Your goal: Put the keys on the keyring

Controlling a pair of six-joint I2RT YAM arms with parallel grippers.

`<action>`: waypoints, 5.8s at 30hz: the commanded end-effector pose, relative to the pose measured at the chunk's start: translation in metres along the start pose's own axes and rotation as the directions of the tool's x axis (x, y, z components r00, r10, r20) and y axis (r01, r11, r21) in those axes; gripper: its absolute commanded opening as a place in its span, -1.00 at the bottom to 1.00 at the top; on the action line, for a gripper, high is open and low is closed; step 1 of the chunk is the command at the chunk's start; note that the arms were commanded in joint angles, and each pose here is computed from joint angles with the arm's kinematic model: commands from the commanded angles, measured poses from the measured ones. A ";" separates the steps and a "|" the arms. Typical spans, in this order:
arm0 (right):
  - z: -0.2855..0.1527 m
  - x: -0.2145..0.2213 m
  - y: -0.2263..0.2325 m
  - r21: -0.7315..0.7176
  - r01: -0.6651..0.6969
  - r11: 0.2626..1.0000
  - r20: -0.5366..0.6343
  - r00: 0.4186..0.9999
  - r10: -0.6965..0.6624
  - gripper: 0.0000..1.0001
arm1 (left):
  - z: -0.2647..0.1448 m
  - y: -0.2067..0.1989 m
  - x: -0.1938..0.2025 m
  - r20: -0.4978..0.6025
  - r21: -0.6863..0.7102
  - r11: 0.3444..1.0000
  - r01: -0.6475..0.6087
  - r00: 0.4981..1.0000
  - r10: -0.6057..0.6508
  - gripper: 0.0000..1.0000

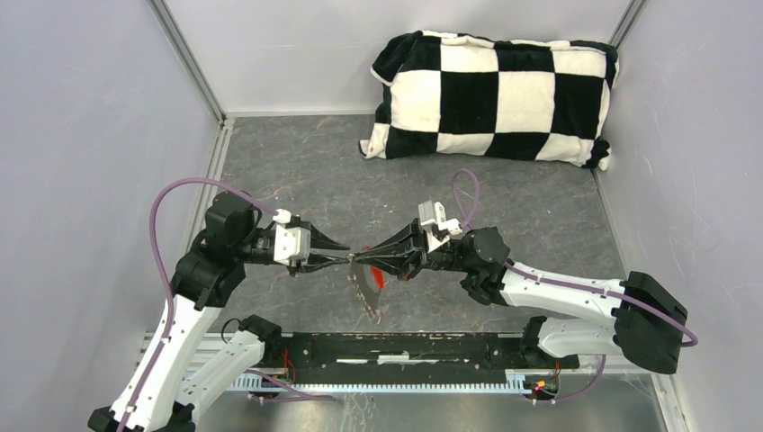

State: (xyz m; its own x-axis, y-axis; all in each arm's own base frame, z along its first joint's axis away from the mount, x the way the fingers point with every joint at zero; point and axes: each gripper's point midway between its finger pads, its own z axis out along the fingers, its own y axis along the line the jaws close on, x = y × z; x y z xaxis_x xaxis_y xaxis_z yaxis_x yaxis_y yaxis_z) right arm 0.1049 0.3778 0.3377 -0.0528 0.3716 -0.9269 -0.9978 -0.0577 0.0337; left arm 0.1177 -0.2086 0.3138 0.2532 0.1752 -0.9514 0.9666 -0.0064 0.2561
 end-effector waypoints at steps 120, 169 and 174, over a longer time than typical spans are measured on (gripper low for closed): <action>0.008 0.013 0.000 -0.054 0.269 0.962 -0.342 0.900 -0.271 0.01 | -0.017 -0.021 0.039 -0.137 0.155 0.885 -0.438 0.878 0.459 -0.96; 0.021 0.025 -0.021 0.072 0.279 0.957 -0.339 0.910 -0.240 -0.99 | -0.010 -0.008 0.020 -0.123 0.049 0.993 -0.105 0.986 0.110 -0.51; 0.002 -0.010 -0.008 0.138 0.192 0.972 -0.061 0.981 -0.185 -0.99 | -0.005 -0.007 0.008 -0.041 -0.025 0.999 0.046 0.998 -0.047 -0.45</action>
State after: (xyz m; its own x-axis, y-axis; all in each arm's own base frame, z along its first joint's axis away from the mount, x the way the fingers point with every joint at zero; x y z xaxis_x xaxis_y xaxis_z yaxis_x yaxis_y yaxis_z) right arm 0.1161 0.3954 0.2696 0.1513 -0.0481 -0.9873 -0.9848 0.0793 -0.1548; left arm 0.1191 -0.1907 0.2808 0.3447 0.3340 -0.8773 0.9362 -0.0540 0.3473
